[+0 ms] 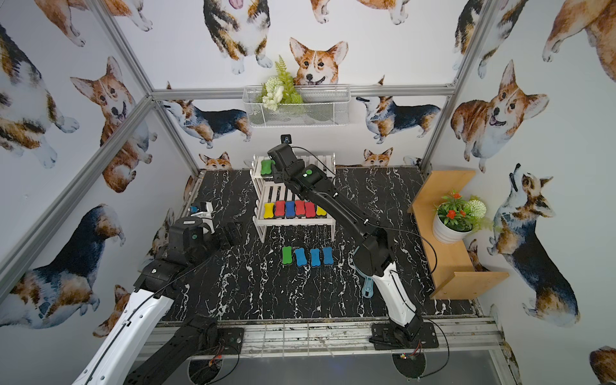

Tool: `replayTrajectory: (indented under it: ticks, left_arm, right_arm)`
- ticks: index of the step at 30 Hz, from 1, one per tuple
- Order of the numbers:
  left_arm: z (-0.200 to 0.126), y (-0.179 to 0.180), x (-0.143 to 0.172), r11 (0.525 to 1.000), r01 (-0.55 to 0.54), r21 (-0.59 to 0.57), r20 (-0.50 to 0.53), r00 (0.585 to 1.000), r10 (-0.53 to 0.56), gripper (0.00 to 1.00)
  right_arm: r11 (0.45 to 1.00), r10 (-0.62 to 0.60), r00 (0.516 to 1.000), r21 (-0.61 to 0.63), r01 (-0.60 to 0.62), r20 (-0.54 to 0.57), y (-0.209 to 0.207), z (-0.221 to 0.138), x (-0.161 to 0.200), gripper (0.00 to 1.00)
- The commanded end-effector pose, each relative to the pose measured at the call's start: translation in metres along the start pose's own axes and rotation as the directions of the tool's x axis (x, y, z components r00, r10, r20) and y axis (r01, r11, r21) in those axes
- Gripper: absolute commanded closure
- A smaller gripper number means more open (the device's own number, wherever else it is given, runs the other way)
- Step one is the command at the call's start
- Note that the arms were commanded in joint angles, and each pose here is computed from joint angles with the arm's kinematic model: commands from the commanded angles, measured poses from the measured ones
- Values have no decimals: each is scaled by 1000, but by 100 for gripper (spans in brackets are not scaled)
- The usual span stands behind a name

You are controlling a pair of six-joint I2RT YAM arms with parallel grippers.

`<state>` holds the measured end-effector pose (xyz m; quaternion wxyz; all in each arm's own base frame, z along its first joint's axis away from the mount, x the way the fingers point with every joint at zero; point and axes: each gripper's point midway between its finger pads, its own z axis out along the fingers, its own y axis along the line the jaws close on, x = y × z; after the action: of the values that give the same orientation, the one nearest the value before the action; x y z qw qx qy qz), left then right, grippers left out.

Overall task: Remove the whiteboard erasers from the shelf
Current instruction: Pick up the whiteboard eraser from the shelf.

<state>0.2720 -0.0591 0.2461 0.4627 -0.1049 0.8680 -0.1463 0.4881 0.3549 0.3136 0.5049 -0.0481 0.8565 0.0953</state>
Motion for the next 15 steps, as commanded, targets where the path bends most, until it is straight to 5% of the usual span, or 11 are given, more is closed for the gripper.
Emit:
replayTrajectory:
  ticks: [1,10,15]
  left_arm:
    - [0,3,1,1000,-17,-13,1,1000,17,0]
    - [-5,2,-7,1000,-20,-18,23,1000,20,0]
    - [-13,5,-16,999,-24,-38,60,998,27,0]
  right_arm:
    - [1000,3,1000,7,-3,-18,-2,2,5,48]
    - [994,74,997,-88,-71,36,3,-50,-23,60]
    - [976,105,994,-192,-104,-3,13,-98,0,60]
